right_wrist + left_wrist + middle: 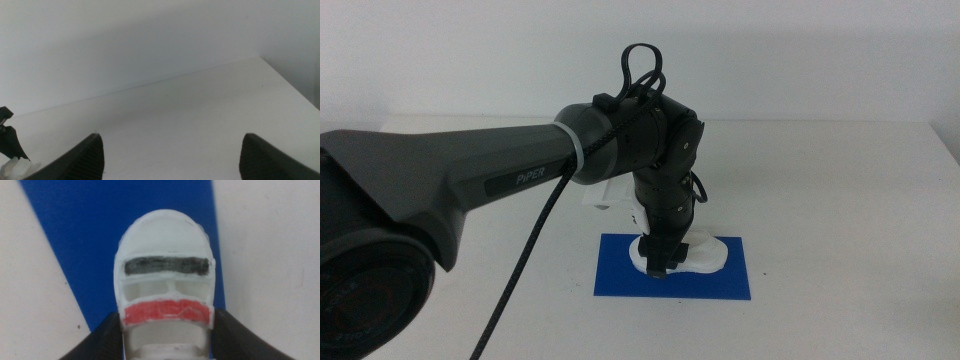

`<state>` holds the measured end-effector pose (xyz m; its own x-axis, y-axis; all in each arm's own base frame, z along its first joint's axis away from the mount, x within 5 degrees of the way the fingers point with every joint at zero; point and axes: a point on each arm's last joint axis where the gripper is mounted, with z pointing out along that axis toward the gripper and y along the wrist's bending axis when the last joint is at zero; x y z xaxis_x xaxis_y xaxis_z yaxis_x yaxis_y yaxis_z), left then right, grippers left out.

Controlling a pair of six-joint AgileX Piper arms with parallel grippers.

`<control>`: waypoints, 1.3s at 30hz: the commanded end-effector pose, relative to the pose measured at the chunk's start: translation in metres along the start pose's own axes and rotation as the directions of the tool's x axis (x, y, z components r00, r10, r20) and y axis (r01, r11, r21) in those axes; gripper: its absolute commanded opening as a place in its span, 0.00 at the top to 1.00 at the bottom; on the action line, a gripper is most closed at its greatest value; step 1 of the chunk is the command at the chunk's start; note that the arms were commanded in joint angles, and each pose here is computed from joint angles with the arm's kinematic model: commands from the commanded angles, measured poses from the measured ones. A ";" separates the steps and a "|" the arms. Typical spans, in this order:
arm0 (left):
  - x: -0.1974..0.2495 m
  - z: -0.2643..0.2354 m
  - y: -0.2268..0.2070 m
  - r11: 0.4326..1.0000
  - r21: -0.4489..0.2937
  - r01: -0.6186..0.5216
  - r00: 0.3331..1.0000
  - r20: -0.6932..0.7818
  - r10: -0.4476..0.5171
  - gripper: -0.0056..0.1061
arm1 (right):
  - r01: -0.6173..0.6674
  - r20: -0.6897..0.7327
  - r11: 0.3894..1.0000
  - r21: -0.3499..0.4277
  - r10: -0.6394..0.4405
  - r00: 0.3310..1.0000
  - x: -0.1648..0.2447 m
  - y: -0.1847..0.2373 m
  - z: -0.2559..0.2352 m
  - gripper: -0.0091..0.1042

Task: Use one arm to grab the shoe from the table and place it on the mat.

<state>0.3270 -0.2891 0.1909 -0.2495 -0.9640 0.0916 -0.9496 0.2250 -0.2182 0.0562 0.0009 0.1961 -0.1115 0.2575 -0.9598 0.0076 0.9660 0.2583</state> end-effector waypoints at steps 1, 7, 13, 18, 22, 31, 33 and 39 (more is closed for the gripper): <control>-0.001 0.002 -0.001 0.999 -0.001 0.054 0.998 0.020 -0.054 0.96 | 0.011 0.010 1.000 -0.003 -0.011 1.000 0.000 0.000 0.000 0.22; -0.004 0.008 -0.001 0.999 -0.008 0.043 0.998 0.041 -0.043 0.96 | 0.011 0.010 1.000 -0.003 -0.011 1.000 0.000 0.000 0.000 0.22; -0.001 0.008 0.001 0.997 -0.030 0.068 0.998 0.010 -0.068 0.32 | 0.011 0.010 1.000 -0.003 -0.011 1.000 0.000 0.000 0.000 0.22; -0.002 -0.006 -0.002 1.000 0.001 0.014 1.000 -0.015 -0.014 0.11 | 0.011 0.010 1.000 -0.003 -0.011 1.000 0.000 0.000 0.000 0.22; -0.011 -0.072 -0.005 0.961 0.153 -0.232 0.971 -0.020 0.238 0.11 | 0.011 0.010 1.000 -0.003 -0.011 1.000 0.000 0.000 0.000 0.22; -0.076 -0.194 0.055 0.261 0.257 -0.930 0.350 0.417 0.839 0.11 | 0.011 0.010 1.000 -0.003 -0.011 1.000 0.000 0.000 0.000 0.22; -0.094 -0.202 0.079 0.076 0.190 -0.979 0.164 0.508 0.846 0.11 | 0.011 0.010 1.000 -0.003 -0.011 1.000 0.000 0.000 0.000 0.22; -0.141 -0.198 0.136 -0.192 -0.030 -0.981 -0.130 0.836 0.534 0.11 | 0.011 0.010 1.000 -0.003 -0.011 1.000 0.000 0.000 0.000 0.22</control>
<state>0.2047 -0.1068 0.3459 -0.4629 0.0947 -0.8813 0.3898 0.9147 -0.1065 0.0562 0.0009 0.1961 -0.1115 0.2575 -0.9598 0.0076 0.9660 0.2583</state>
